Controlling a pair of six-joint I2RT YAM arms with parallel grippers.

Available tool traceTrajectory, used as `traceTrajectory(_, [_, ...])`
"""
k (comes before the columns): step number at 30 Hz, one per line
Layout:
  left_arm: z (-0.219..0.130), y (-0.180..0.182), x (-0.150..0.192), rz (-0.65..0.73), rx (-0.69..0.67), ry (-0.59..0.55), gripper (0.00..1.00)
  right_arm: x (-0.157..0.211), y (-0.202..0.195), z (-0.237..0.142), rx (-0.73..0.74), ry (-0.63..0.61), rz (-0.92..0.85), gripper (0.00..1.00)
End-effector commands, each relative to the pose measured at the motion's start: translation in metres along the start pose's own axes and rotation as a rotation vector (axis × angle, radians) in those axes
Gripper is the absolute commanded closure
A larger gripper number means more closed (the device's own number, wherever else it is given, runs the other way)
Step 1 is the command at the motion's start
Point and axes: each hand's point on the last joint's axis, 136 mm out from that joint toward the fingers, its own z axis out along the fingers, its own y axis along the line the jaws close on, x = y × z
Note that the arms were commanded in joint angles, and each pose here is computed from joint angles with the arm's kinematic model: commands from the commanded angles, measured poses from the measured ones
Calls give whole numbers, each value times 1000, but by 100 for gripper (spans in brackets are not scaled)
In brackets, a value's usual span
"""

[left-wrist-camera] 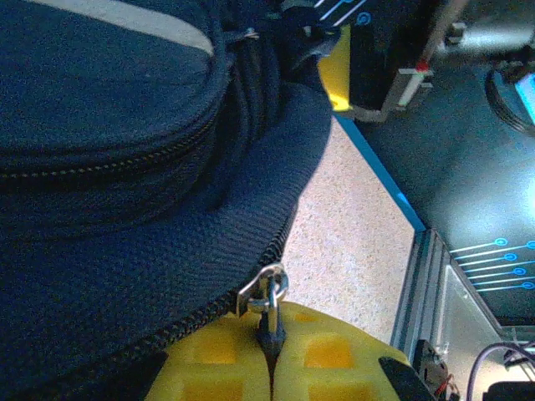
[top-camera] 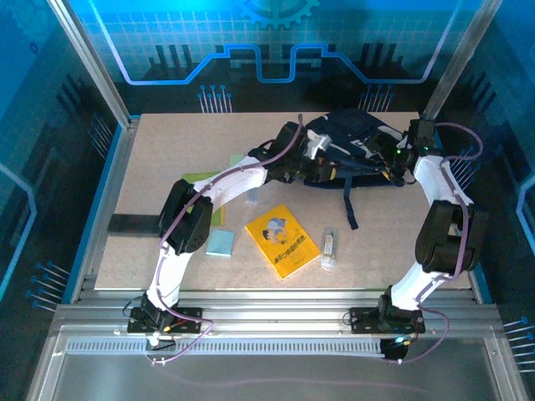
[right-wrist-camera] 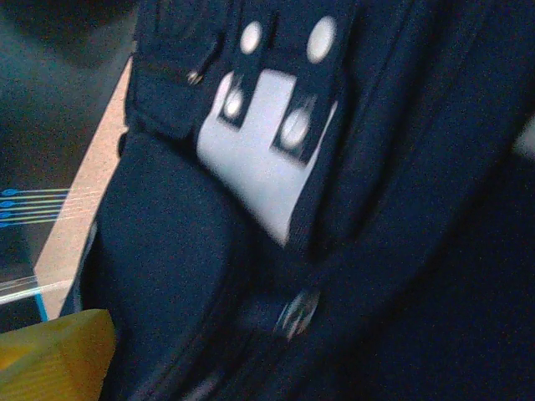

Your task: Pack books, pencil case, and school supplies into a backpack

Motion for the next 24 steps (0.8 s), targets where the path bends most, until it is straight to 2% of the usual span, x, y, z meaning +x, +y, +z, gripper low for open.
traceTrajectory(1, [9,-24,-17,4,60,-18,100,26,12,-31,-72,49,16,1])
traceTrajectory(9, [22,-30,-16,-56,69,-26,100,79,13,-33,-194,124,141,3])
traceTrajectory(12, [21,-42,-9,-62,96,-5,100,80,11,-23,-211,103,166,6])
traceTrajectory(15, [17,-49,1,-70,109,21,100,81,11,-7,-234,105,194,14])
traceTrajectory(18, [11,-50,13,-86,101,44,100,79,5,5,-225,92,206,44])
traceTrajectory(20, [8,-49,22,-95,91,62,100,78,-4,11,-210,68,207,67])
traceTrajectory(22, [3,-42,30,-110,67,82,100,72,-7,13,-214,38,184,96])
traceTrajectory(23, [0,-37,32,-122,51,89,100,71,-9,13,-205,31,172,100])
traceTrajectory(24, [-4,-31,35,-138,40,96,100,69,-10,13,-197,25,155,100])
